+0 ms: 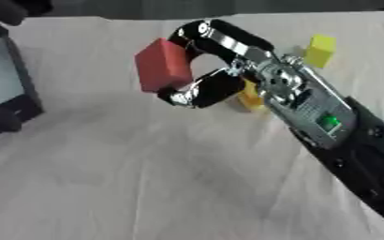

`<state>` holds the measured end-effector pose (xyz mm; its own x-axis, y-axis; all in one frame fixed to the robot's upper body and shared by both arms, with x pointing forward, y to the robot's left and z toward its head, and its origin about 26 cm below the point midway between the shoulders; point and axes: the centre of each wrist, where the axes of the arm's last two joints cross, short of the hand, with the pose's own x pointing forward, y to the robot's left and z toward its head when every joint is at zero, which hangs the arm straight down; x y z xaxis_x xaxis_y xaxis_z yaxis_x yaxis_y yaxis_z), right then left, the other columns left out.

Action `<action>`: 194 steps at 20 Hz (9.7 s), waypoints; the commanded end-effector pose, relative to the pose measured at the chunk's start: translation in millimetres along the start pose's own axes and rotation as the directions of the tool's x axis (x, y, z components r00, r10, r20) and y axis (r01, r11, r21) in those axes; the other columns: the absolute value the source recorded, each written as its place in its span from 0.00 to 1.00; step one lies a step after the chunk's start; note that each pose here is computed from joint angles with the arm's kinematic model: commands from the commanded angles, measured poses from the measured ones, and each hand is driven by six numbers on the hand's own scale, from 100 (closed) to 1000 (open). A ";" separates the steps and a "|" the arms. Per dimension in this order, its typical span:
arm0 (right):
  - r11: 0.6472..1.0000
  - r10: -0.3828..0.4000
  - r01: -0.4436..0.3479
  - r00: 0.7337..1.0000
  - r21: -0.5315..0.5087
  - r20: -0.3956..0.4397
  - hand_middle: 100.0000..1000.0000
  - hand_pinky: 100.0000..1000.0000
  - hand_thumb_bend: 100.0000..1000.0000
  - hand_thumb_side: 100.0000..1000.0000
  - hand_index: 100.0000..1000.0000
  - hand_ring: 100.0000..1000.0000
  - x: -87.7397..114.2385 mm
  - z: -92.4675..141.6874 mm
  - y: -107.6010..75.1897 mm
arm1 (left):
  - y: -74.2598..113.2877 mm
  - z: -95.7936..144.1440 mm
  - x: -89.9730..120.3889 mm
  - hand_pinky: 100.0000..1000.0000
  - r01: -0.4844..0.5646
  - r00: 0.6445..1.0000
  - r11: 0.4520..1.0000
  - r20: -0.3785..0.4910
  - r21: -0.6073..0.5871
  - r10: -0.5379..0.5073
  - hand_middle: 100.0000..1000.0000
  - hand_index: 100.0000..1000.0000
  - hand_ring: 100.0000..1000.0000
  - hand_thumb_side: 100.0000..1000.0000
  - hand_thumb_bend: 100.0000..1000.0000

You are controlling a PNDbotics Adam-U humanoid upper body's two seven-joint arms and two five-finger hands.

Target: Pick up the objects with one hand, pass them to the other hand, and then place them into the box on the other side of the table.

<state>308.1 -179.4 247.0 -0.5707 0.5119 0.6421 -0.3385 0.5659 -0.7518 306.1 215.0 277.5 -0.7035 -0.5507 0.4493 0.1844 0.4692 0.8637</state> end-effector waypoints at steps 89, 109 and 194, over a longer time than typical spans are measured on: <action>0.980 0.180 -0.179 0.984 -0.093 0.009 0.50 0.77 0.31 0.00 0.54 0.53 33.3 -54.5 41.4 | -18.8 -56.4 48.1 0.74 0.169 0.984 0.982 -0.039 -0.084 -0.173 0.66 0.67 0.72 0.18 0.65; 0.984 0.156 -0.154 0.988 -0.084 0.015 0.50 0.77 0.30 0.00 0.54 0.53 34.2 -54.7 43.1 | -30.9 -69.4 38.9 0.71 0.174 0.981 0.983 -0.074 -0.066 -0.178 0.60 0.61 0.67 0.19 0.57; 0.965 0.245 -0.240 0.969 -0.101 0.032 0.74 0.85 0.61 0.39 0.82 0.75 26.2 -45.0 32.7 | 13.8 0.6 -27.4 0.64 0.361 0.856 0.929 -0.425 0.080 -0.296 0.31 0.35 0.44 0.00 0.36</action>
<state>318.4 -114.1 234.8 -0.6472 0.6166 0.4484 -0.1453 0.4777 -0.8664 328.3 223.8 263.5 -0.3931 -0.8819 0.2604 -0.0731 0.3123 0.9472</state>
